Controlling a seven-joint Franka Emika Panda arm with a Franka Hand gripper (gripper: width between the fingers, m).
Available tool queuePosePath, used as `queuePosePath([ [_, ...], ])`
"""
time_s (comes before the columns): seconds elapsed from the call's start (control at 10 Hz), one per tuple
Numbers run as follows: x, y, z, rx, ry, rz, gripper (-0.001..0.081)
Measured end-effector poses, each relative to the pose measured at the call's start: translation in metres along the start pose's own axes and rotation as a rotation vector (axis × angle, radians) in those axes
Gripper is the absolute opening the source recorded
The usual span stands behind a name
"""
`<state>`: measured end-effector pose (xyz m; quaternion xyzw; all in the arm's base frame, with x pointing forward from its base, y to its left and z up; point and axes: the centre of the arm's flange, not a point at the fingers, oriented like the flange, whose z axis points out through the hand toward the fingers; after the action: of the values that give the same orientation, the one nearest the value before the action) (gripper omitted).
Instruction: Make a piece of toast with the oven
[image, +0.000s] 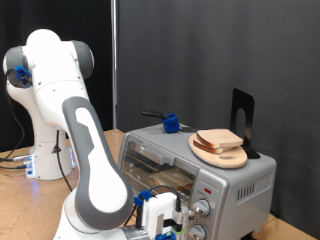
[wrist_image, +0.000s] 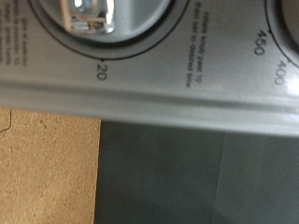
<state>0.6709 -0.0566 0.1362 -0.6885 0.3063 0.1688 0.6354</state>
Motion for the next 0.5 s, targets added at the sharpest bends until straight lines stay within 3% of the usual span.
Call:
queuePosePath([
  [0.5,0.002,-0.016,0.000,0.016,0.014,0.002,0.0800],
])
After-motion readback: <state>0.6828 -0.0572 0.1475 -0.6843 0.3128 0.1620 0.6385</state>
